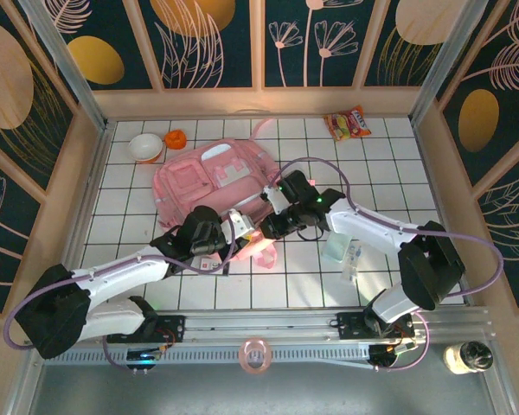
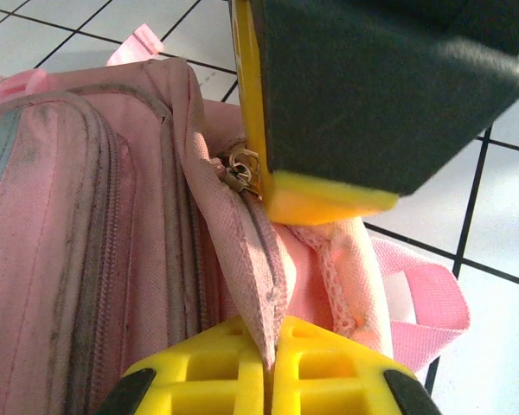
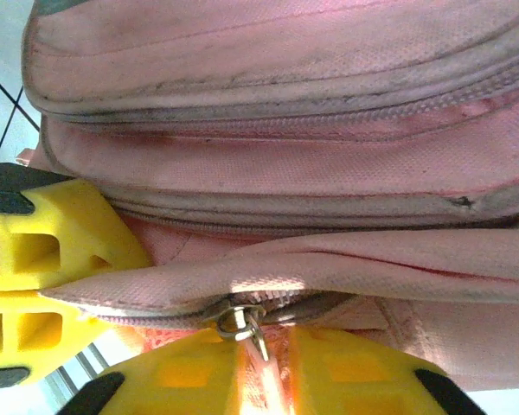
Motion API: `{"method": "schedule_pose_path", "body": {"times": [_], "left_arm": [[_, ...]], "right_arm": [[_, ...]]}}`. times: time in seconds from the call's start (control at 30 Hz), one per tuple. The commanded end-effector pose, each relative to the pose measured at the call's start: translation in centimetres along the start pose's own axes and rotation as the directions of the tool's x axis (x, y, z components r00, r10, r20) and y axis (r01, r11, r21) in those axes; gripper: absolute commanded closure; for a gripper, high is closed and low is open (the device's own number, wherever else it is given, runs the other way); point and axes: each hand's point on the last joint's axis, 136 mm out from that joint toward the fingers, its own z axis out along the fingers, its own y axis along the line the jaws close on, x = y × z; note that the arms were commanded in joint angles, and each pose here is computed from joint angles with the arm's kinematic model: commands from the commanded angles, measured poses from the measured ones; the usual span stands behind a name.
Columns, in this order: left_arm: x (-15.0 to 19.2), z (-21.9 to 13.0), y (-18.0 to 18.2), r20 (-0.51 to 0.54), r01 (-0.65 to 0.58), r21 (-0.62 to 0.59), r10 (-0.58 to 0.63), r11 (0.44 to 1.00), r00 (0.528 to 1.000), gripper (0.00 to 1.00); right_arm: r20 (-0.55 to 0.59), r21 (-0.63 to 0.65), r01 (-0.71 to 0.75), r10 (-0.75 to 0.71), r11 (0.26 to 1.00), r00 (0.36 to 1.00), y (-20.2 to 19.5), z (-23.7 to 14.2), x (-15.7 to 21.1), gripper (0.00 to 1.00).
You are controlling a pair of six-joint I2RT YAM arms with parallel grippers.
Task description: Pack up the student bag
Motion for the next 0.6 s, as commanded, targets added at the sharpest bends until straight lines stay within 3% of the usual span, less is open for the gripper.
{"method": "schedule_pose_path", "body": {"times": [0.0, 0.07, 0.13, 0.17, 0.37, 0.57], "left_arm": [[-5.7, -1.6, 0.1, 0.209, -0.031, 0.003, 0.030, 1.000, 0.977, 1.00], [-5.7, -1.7, 0.2, 0.209, -0.032, -0.004, 0.032, 0.999, 0.977, 1.00], [-5.4, -1.7, 0.5, 0.192, -0.032, -0.023, 0.036, 0.999, 0.981, 1.00], [-5.1, -1.8, 0.6, 0.180, -0.032, -0.034, 0.037, 0.999, 0.983, 1.00], [-3.0, -3.0, 0.5, 0.089, -0.078, -0.058, 0.083, 0.995, 0.993, 1.00], [-1.4, -4.0, 0.0, 0.024, -0.101, -0.048, 0.102, 0.994, 0.995, 1.00]], "right_arm": [[0.008, 0.037, -0.020, 0.020, 0.999, 1.000, -0.8, 0.4, 0.7, 0.76], [0.003, 0.056, -0.019, 0.019, 0.998, 1.000, -1.2, 0.5, 1.0, 0.81], [0.005, 0.113, -0.025, 0.025, 0.993, 1.000, -2.3, 0.0, 1.1, 0.98], [0.012, 0.133, -0.037, 0.036, 0.990, 0.999, -3.0, -0.4, 1.1, 1.00], [0.099, 0.306, -0.118, 0.091, 0.945, 0.991, -9.7, -4.3, 0.3, 1.00], [0.096, 0.285, -0.065, 0.039, 0.956, 0.995, -9.8, -3.7, -1.1, 1.00]]}}
